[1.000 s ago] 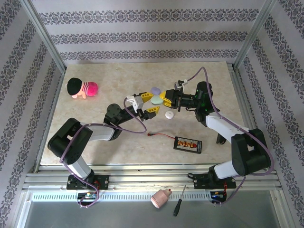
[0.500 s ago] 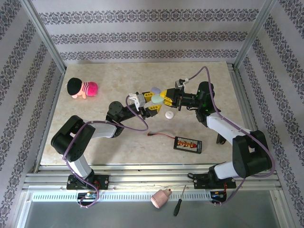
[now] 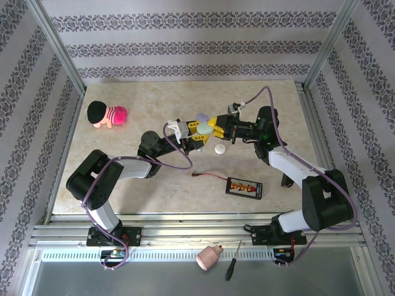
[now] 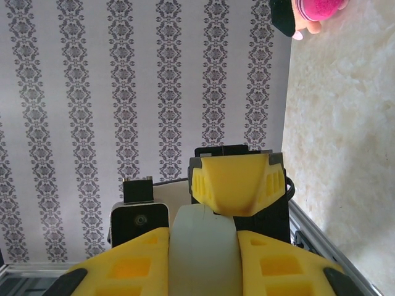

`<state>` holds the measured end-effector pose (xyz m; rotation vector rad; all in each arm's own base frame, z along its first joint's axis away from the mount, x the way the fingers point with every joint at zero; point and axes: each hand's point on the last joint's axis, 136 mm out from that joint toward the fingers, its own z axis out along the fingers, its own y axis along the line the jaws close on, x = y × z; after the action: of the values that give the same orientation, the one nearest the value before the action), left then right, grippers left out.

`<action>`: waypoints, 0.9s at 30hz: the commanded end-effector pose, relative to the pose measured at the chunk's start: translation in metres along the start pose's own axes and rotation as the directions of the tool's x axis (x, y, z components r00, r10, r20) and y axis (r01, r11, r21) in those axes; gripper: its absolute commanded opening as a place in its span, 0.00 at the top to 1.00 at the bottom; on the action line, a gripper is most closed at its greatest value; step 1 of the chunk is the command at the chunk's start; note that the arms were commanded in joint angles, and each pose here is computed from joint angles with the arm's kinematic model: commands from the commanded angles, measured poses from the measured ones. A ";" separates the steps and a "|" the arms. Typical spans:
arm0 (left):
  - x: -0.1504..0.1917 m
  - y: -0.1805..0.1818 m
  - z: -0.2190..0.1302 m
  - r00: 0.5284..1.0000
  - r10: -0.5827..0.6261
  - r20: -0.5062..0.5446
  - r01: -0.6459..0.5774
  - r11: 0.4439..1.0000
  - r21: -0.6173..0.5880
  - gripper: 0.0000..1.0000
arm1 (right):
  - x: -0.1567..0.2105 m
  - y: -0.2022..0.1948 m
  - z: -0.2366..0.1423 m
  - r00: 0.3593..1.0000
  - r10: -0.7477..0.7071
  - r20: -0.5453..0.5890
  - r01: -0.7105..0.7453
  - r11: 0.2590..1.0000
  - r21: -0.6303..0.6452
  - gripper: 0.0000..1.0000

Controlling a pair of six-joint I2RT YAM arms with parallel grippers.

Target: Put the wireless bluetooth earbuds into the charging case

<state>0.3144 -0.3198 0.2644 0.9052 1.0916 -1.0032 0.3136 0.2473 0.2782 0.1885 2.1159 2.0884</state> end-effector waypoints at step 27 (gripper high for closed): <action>0.005 -0.041 -0.051 0.979 -0.124 -0.160 0.159 0.960 0.232 0.65 | 0.065 -0.005 0.003 0.359 -0.874 -0.327 0.932 0.321 0.167 0.16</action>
<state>0.2760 -0.2881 0.2486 1.0710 1.1747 -1.1620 0.2556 0.2600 0.2778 -0.8146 1.9252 1.1971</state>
